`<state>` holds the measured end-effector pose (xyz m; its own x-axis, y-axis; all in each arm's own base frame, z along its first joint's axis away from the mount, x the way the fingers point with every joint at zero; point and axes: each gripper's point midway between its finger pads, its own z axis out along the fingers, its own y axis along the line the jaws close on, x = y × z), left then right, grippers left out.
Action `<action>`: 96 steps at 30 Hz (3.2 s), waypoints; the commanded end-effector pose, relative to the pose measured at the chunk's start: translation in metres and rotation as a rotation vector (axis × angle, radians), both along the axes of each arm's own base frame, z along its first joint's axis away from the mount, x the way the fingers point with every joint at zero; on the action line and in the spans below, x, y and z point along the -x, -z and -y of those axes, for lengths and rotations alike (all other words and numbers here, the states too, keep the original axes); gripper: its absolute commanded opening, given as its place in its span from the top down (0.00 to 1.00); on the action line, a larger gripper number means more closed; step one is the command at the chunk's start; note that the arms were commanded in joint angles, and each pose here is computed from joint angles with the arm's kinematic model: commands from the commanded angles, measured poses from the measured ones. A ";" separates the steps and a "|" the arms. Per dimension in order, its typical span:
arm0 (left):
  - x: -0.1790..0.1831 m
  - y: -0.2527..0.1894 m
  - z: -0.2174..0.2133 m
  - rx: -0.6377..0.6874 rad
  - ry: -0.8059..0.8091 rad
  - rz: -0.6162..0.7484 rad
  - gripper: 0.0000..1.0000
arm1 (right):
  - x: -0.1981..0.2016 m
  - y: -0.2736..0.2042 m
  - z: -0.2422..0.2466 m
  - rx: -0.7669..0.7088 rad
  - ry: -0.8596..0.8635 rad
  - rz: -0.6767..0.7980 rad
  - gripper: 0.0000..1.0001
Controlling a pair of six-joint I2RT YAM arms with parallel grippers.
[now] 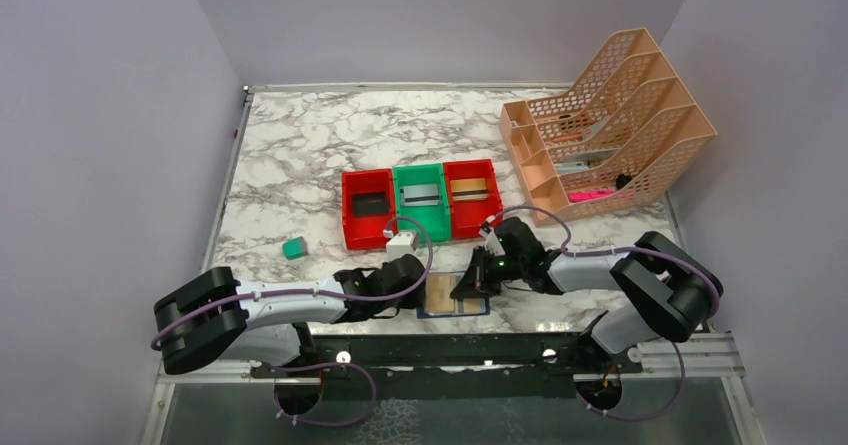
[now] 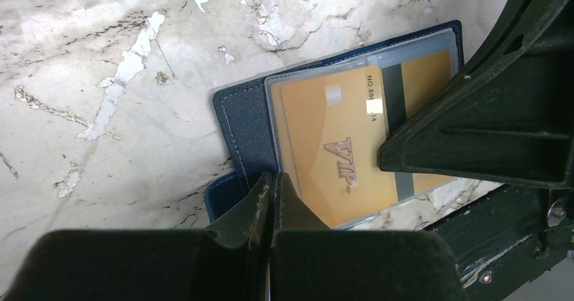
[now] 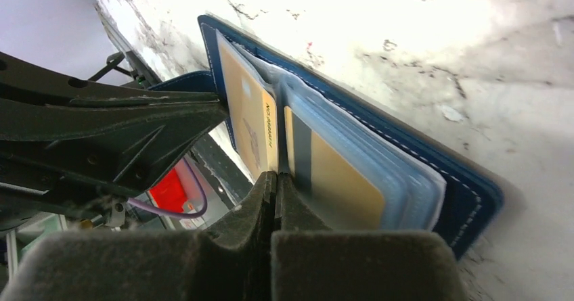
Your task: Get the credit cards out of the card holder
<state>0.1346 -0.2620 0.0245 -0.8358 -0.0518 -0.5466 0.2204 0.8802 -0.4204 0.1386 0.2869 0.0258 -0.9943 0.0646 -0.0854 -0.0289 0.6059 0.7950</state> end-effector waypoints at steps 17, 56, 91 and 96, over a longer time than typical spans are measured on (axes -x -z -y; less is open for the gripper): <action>0.009 0.006 -0.013 -0.059 0.016 -0.026 1.00 | 0.001 0.007 0.032 0.123 0.035 0.033 0.99; 0.011 0.010 0.019 -0.077 0.124 -0.071 0.78 | -0.002 0.003 0.023 -0.005 0.143 -0.001 0.87; 0.016 0.021 0.012 -0.084 0.126 -0.084 0.93 | -0.016 -0.006 0.009 -0.100 0.094 0.141 0.81; 0.015 0.020 0.012 -0.087 0.128 -0.078 0.94 | -0.011 -0.005 0.004 -0.128 0.053 0.123 0.80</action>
